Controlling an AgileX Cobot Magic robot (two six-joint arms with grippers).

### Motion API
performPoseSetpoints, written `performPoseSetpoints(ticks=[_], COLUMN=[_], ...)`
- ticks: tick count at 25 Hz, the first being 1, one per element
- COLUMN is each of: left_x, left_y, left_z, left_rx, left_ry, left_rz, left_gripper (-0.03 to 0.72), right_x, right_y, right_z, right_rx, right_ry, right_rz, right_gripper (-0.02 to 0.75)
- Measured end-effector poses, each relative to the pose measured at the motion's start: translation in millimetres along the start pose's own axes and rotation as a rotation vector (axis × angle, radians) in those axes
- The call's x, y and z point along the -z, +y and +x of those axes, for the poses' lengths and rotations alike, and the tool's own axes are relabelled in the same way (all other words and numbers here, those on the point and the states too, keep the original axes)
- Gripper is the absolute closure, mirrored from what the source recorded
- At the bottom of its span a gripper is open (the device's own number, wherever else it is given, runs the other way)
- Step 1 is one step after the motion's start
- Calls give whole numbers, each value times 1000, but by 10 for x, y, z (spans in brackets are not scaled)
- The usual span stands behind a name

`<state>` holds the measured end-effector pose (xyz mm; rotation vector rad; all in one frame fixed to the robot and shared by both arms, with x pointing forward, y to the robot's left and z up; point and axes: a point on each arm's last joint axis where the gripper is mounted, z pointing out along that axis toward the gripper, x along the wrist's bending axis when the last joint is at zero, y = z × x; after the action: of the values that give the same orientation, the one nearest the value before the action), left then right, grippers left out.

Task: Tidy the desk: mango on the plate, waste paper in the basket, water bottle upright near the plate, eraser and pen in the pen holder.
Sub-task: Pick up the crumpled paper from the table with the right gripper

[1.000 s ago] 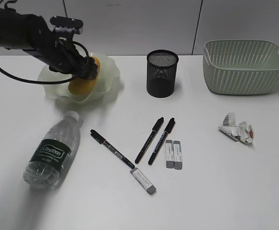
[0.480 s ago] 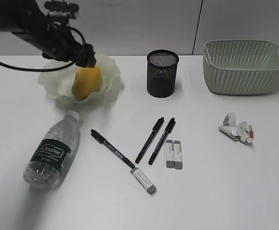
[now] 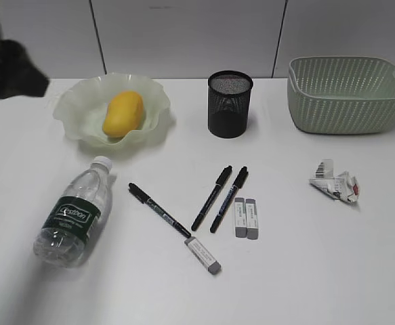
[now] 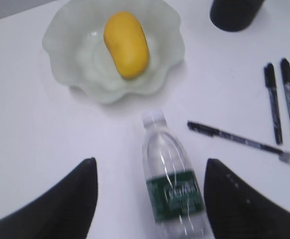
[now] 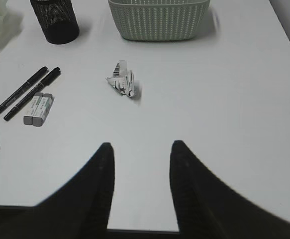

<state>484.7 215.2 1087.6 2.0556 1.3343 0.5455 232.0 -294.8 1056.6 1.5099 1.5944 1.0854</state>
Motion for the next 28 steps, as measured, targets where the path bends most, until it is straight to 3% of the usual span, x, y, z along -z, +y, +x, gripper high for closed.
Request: performPoseSetpoints(ticks=[3,7,10,14,23,28], left_x=[637,1339,1596,1725,1647,1691], left_y=[-471,-1081,-1471,-1873,-2064,-2110], left_z=[-88,-183,-184,-129,-134,-141], left_rx=[-8,8,62,150,177,177], left_ry=[-9,1,50,142,143,142], left_rz=[-28,-199,-294,-308,-332,-375], left_gripper=[195,202,208,217,249,252], right_x=[0,0,0,0,-280,-1063], right_y=[0,0,0,2,280,546], right_z=[0,1,3,6,44,14], right_rx=[0,-1,-2,-4,45,114], right_ry=[0,1,4,6,45,42], right_rz=[0,0,0,-3,69,236], right_gripper=[429,429,429,429,429,414])
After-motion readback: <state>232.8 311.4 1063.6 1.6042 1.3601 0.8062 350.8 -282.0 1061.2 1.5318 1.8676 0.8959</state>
